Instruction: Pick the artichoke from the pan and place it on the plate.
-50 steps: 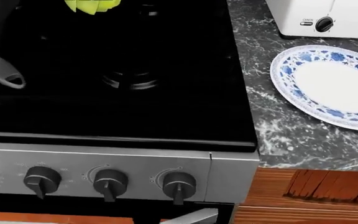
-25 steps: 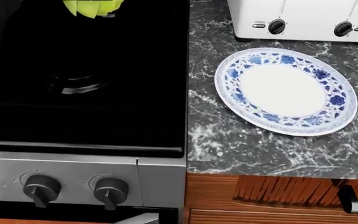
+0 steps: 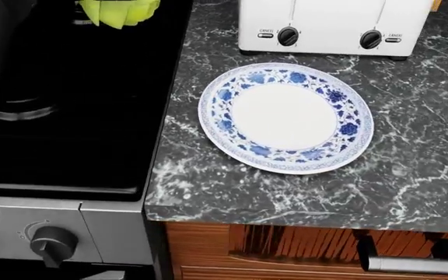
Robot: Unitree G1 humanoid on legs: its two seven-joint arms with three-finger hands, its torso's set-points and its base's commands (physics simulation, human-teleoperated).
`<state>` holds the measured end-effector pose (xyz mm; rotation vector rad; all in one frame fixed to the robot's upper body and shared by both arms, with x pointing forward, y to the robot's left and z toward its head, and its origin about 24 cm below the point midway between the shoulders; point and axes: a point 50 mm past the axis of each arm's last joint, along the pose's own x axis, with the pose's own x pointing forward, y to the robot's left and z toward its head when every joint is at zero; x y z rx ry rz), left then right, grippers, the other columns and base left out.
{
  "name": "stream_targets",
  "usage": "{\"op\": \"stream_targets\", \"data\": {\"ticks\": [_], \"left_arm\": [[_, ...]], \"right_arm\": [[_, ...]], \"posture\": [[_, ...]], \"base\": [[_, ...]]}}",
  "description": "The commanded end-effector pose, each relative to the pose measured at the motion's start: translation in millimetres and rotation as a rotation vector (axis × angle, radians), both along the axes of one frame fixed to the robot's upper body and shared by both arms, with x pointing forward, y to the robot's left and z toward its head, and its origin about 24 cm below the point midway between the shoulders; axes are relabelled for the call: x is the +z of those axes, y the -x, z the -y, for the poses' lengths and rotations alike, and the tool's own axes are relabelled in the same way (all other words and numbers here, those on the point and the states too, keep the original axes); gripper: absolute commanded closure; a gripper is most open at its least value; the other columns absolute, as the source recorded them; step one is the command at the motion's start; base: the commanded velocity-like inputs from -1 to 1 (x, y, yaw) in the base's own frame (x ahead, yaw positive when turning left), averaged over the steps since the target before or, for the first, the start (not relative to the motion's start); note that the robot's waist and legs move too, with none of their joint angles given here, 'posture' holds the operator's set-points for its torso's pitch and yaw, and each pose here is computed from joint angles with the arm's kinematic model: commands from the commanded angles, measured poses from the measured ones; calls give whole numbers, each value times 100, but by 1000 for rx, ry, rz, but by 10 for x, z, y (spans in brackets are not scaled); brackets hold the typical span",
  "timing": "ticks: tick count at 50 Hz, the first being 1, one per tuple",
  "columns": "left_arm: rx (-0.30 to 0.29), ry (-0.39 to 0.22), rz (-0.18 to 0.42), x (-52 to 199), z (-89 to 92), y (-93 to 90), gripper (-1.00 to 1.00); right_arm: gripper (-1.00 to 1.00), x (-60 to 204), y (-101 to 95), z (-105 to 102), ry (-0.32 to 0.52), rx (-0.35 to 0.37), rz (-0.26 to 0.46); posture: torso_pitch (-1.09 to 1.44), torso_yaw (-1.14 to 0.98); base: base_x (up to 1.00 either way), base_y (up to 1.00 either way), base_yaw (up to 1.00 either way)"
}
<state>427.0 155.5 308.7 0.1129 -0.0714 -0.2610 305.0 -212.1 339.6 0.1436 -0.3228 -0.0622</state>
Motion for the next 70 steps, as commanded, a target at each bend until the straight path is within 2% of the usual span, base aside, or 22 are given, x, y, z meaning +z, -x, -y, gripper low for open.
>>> {"op": "stream_targets", "data": {"ticks": [1,20,53,70], "left_arm": [[5,21,156,395,-23,85,100],[3,24,150,349,-16,75,100],[0,28,151,362,-15,79,100],[-58,18,157,387,145,127,100]], "right_arm": [[-100,154,79,-20,2,11,83],[-100,147,77,-19,3,10,82],[-100,144,67,-22,2,11,87],[-100,152,73,-18,1,9,88]], "posture": [[0,0],[0,0],[0,0],[0,0]], "base": [[0,-27,0],[0,-27,0],[0,0,0],[0,0,0]]}}
